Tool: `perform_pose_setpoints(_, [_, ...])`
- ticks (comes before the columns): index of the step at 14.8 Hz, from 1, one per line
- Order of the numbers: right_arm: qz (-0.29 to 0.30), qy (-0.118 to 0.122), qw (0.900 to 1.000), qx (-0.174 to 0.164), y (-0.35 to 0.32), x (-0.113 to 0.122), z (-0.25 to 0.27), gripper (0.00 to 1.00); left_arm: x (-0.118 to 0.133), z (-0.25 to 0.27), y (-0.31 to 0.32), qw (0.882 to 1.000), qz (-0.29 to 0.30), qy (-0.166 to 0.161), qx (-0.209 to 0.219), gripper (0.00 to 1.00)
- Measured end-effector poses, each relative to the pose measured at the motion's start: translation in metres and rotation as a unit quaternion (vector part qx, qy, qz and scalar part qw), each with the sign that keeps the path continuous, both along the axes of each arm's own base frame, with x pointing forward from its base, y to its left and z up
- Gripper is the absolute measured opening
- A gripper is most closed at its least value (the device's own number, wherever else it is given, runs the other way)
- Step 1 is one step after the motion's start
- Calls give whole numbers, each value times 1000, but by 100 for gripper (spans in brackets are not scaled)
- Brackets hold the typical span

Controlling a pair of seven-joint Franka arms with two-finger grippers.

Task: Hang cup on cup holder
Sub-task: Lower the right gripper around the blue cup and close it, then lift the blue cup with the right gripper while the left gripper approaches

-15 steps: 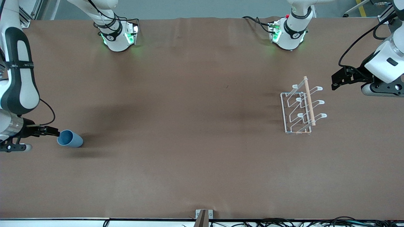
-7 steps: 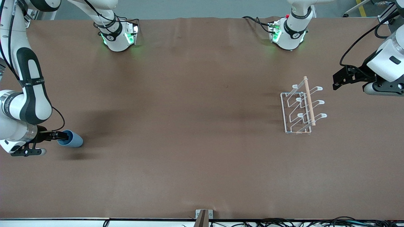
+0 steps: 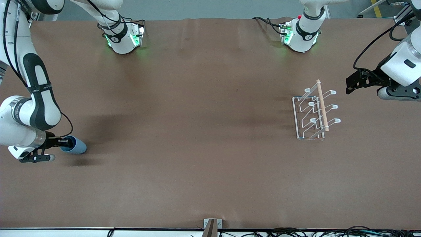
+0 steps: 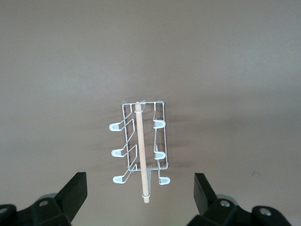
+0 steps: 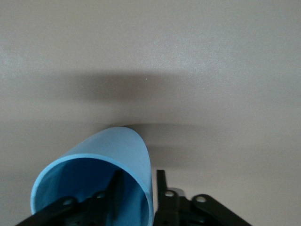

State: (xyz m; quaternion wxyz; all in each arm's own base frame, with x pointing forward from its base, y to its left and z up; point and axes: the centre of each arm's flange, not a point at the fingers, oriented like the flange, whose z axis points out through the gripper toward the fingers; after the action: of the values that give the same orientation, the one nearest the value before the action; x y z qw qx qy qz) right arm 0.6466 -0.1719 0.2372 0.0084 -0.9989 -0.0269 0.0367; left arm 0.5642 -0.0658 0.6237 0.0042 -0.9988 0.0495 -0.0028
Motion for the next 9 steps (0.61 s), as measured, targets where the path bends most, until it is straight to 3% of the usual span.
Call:
perform_pose_setpoints(2, [1,0,1000,1,1,0,0,10,0,-1,0,1000,-2,1,0,100])
perform_pose_setpoints(3, [3,0,1000,1,3,0,0,5,0,-1,-1,1000,-3,1,0,100])
perform_pose_setpoints(7, [23,5,1000,13,23,4,16,5,0,-2,-5,1000,-7,2,0,100])
perform_pose_setpoints(9, [20,15,999,42,40,2,40,5,0,-2,-6,1000,-8,2,0,100])
